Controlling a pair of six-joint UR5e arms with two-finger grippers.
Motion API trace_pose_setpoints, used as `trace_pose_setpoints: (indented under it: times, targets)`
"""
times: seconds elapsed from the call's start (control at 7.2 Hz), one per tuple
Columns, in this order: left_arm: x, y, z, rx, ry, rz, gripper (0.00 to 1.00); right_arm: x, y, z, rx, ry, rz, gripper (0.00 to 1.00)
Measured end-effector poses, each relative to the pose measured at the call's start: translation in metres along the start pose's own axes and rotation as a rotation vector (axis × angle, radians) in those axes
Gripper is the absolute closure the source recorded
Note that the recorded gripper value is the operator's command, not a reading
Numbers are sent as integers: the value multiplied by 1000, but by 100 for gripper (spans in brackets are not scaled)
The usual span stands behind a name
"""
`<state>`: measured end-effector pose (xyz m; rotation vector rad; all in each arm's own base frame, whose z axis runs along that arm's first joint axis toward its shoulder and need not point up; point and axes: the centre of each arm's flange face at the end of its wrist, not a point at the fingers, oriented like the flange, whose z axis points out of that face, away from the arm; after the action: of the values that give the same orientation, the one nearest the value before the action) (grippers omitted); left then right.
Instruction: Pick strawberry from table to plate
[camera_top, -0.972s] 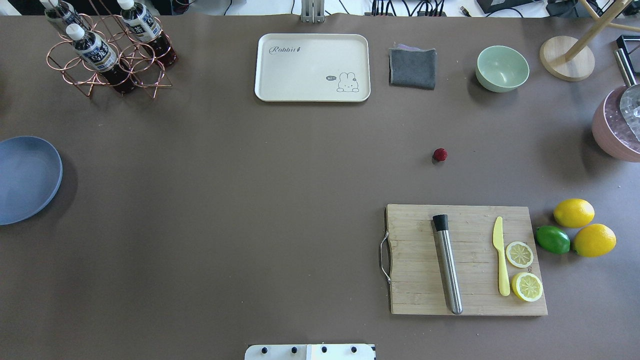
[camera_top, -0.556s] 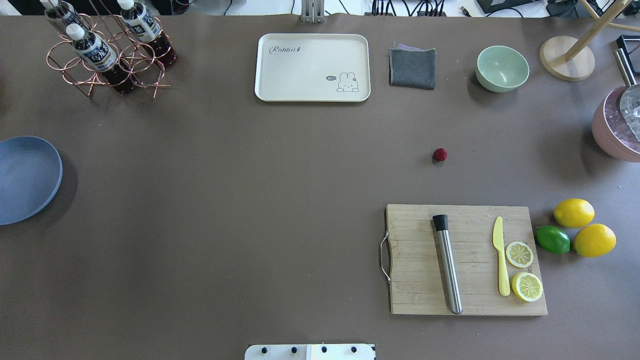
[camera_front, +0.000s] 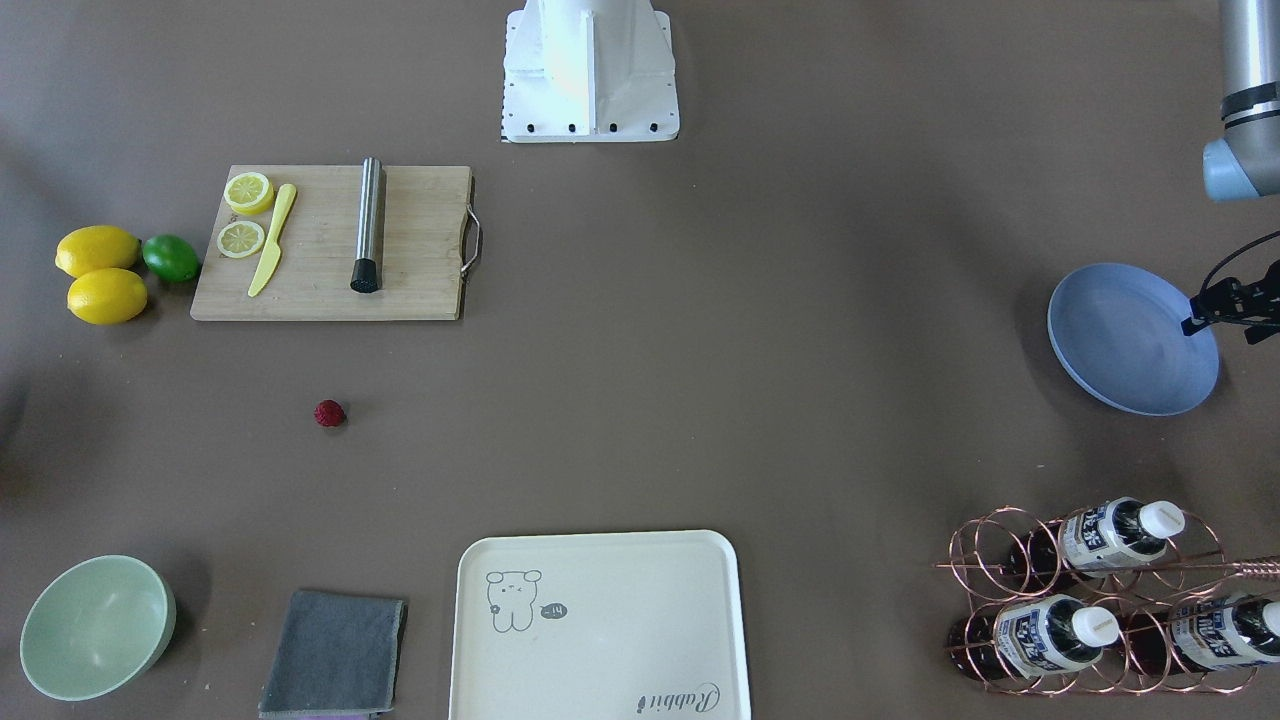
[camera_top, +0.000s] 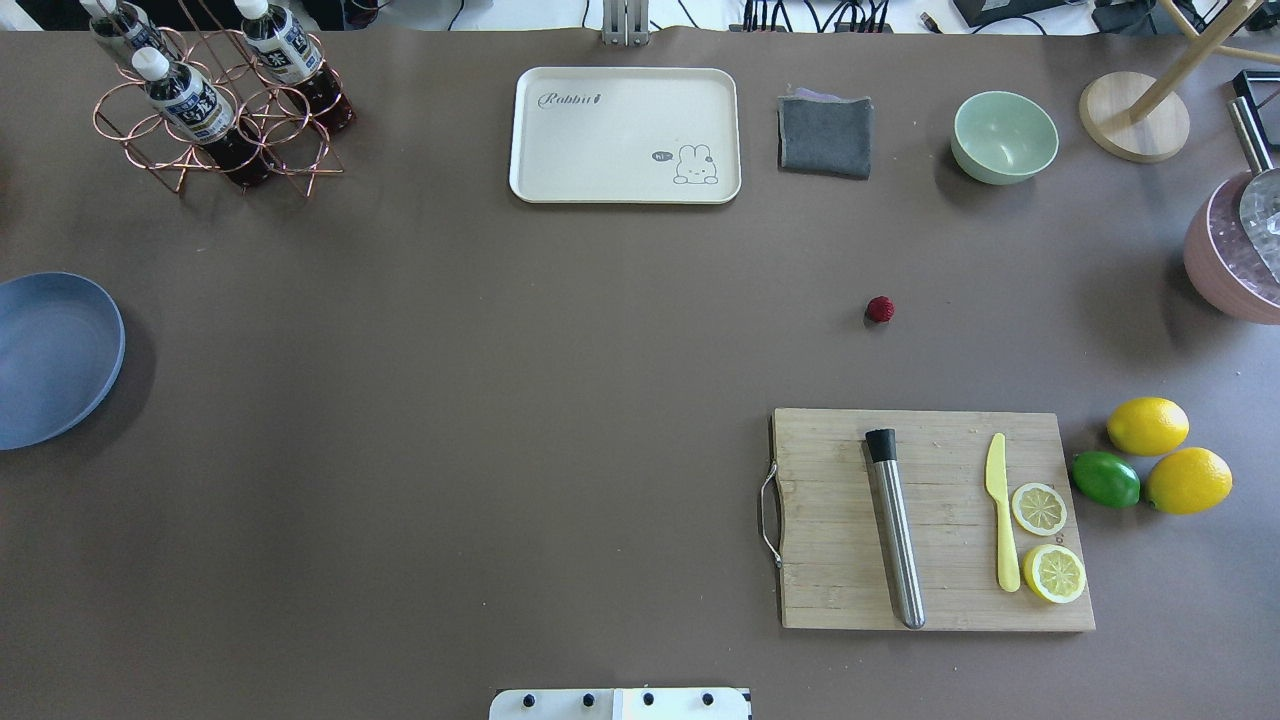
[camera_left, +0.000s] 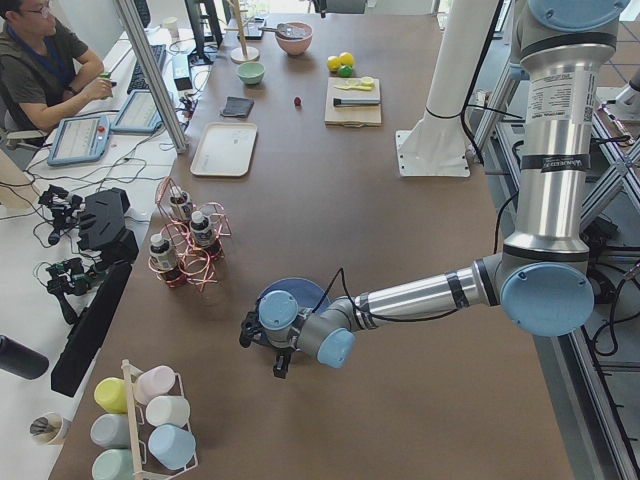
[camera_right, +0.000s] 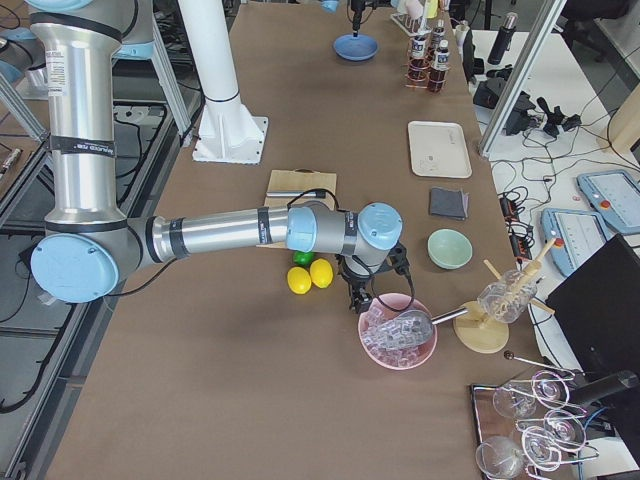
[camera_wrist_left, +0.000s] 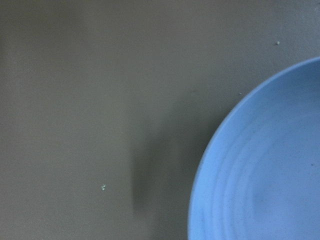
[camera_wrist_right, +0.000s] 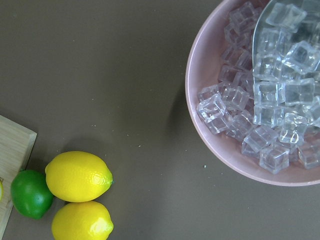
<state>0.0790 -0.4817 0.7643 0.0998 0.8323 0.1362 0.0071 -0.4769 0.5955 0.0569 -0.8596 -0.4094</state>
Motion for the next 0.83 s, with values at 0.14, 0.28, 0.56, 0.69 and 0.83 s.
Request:
trace_pose_setpoints:
  times: [0.14,0.28,0.56,0.69,0.83]
  targets:
    - [2,0,2,-3,1,-4,56,0,0,0,2,2,-5,0]
    - [3,0,2,-3,3,-17,96,0,0,0,6,4,-12,0]
    - [5,0,2,0,7,-32,100,-1,0,-1,12,4,-19,0]
    - [6,-1,2,1,10,-37,100,-2,0,-1,14,5,-19,0]
    - [8,-2,1,4,13,-41,100,-2,0,-2,16,4,-17,0]
